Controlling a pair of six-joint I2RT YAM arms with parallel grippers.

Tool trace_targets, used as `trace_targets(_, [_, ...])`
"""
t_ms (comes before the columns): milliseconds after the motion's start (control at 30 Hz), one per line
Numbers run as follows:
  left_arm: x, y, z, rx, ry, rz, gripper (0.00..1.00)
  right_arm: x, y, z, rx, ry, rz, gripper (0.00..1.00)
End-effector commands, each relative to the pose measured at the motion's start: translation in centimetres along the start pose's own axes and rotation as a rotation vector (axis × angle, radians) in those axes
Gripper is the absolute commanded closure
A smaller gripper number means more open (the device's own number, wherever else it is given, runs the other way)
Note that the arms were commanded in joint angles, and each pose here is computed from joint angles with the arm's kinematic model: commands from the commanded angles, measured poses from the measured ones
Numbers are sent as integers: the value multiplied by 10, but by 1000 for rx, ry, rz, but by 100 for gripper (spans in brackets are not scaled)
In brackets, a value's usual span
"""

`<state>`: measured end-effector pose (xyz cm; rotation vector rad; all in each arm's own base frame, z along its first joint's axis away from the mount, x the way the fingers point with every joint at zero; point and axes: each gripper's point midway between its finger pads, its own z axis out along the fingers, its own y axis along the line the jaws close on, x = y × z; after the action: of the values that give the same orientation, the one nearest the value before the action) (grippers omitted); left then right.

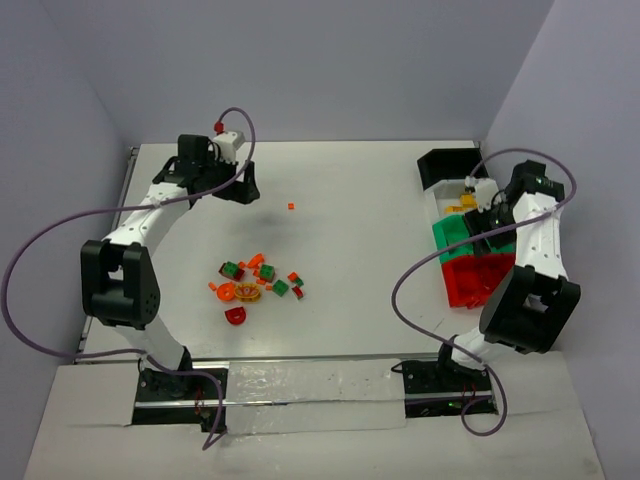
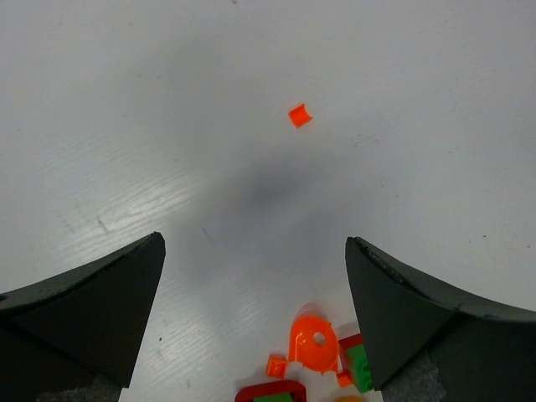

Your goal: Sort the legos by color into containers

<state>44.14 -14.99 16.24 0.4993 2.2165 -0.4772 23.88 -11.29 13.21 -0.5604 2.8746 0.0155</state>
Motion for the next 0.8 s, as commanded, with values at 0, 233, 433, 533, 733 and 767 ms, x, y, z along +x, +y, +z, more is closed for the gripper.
trace_targets(0, [-16, 2, -36, 23, -78, -47, 1, -90, 32, -38, -58, -290, -32, 33])
trace_targets(233, [-6, 40, -69, -36, -79, -177, 1, -237, 164, -8, -244, -559, -146, 36])
trace_targets(433, [-4, 68, -91, -108, -66, -171, 1, -345, 277, 61, -342, -546, -178, 37])
trace_targets(533, [-3, 72, -93, -125, -69, -197, 1, -382, 307, 78, -287, -551, -67, 36])
trace_targets(733, [7, 70, -89, -123, -74, -268, 1, -387, 339, 127, -219, -524, 23, 34])
trace_targets(767, [8, 69, -88, -122, -75, -273, 1, -388, 341, 129, -223, -528, 38, 33])
